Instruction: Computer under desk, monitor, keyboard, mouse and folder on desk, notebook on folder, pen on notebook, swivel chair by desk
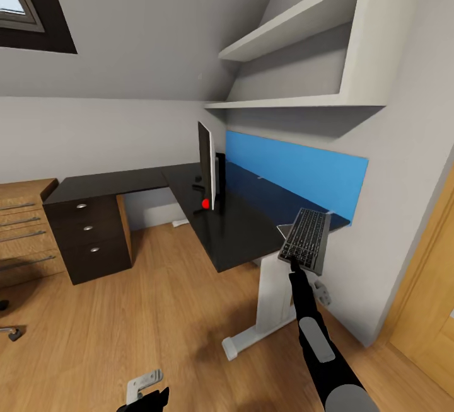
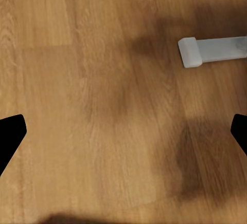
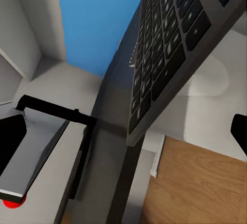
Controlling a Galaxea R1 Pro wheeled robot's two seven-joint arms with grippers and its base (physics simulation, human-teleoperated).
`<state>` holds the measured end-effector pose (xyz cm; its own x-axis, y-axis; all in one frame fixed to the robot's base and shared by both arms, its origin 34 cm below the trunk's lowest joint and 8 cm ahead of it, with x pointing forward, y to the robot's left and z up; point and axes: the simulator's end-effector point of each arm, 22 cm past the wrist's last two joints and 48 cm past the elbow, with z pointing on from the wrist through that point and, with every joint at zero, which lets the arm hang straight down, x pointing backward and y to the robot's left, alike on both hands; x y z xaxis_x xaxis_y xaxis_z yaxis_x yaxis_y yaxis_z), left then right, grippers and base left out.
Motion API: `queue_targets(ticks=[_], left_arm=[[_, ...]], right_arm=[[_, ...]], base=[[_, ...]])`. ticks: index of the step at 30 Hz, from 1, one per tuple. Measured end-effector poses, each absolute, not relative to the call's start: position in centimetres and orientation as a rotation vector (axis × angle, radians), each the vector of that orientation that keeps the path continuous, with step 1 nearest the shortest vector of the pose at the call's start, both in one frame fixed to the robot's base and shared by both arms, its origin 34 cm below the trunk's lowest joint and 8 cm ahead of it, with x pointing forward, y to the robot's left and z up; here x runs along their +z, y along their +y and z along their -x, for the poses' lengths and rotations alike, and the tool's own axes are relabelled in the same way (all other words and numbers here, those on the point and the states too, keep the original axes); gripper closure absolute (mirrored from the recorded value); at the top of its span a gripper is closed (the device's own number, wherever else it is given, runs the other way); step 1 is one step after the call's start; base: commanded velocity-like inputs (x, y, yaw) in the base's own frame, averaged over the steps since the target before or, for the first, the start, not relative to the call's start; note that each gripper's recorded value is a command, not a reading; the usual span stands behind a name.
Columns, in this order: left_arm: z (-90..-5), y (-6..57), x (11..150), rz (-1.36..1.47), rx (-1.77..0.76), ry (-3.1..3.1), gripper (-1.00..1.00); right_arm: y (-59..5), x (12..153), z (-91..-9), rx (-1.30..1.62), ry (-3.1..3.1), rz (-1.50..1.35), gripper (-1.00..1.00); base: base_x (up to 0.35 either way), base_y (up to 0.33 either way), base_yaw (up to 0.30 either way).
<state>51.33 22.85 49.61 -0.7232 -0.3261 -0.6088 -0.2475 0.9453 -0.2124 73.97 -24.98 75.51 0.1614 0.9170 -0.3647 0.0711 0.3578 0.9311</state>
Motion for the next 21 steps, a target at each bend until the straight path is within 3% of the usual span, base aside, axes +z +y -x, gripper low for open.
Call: queue_targets(ticks=[21], left_arm=[[-51.4,22.9,49.6,0.404,-0.151,2.413,-1.00]], right_arm=[[-27.3,73.0,-73.2,0.763,1.249,-1.151,-1.00]], base=[[0.000,0.000,0.000]])
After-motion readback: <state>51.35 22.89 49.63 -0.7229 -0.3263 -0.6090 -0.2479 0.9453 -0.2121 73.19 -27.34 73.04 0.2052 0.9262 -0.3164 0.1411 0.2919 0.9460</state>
